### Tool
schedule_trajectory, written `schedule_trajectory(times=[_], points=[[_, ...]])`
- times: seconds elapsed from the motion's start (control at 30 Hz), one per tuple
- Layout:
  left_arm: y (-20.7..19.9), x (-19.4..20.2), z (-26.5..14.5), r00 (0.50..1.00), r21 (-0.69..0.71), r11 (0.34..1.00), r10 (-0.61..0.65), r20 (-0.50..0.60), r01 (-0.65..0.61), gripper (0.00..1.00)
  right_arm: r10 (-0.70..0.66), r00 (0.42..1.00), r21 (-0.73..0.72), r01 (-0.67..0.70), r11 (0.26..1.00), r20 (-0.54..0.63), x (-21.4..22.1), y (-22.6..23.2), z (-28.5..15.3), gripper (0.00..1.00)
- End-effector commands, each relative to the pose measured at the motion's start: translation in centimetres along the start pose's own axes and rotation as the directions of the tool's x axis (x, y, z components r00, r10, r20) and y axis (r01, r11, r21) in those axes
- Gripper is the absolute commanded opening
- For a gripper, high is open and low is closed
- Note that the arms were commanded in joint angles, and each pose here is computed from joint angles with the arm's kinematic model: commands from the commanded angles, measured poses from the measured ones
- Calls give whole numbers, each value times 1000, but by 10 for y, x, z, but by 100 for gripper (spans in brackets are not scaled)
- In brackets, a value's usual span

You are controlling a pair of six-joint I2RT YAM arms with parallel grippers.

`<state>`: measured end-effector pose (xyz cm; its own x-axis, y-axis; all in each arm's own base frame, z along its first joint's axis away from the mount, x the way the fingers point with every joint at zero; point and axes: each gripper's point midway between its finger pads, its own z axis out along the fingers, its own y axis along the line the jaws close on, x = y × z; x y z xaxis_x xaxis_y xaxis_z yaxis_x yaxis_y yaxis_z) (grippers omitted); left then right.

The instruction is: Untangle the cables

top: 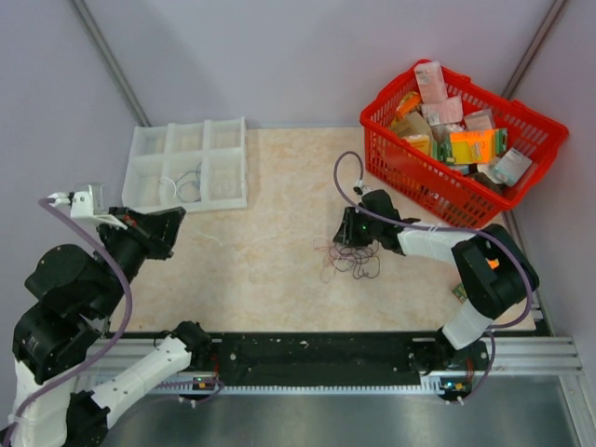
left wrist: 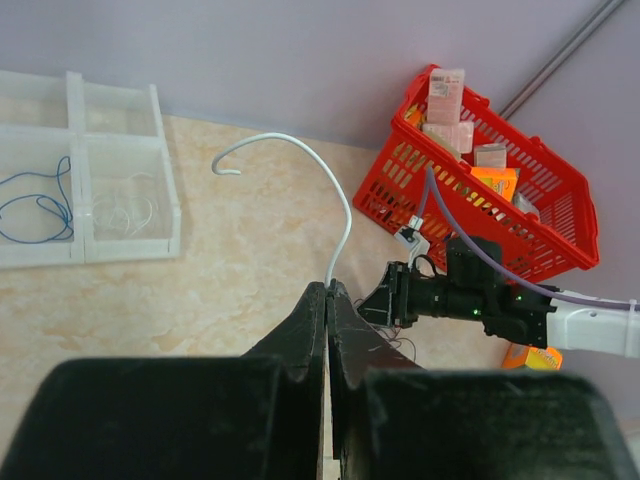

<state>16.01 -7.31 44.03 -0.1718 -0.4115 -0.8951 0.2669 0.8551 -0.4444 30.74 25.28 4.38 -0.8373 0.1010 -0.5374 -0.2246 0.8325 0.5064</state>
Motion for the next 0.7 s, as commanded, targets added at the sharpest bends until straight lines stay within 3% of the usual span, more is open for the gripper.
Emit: schedule_trajectory(times=[0.0, 0.2, 0.3, 0.47, 0.57, 0.67], points=[[-3, 0, 1, 1000, 17, 1000, -21, 13, 21, 0, -64, 997, -46, 65, 997, 41, -23, 19, -1, 32], [-3, -1, -1, 1000, 22, 1000, -17, 12, 17, 0, -33, 999, -93, 35, 995, 23, -24, 32, -3, 20], [-3, -1, -2, 1000, 22, 1000, -19, 12, 18, 0, -10, 1000, -65, 11, 998, 23, -22, 29, -7, 34], [-2, 2, -1, 1000, 22, 1000, -21, 10, 21, 0, 18, 1000, -28, -19, 999, -7, -11, 24, -16, 47], [-3, 4, 1, 1000, 28, 999, -23, 8, 22, 0, 39, 999, -97, -41, 994, -27, -4, 40, -16, 43], [-5, 6, 2, 1000, 34, 999, -30, 2, 29, 0, 64, 998, -150, -66, 986, -23, -5, 52, -17, 31]])
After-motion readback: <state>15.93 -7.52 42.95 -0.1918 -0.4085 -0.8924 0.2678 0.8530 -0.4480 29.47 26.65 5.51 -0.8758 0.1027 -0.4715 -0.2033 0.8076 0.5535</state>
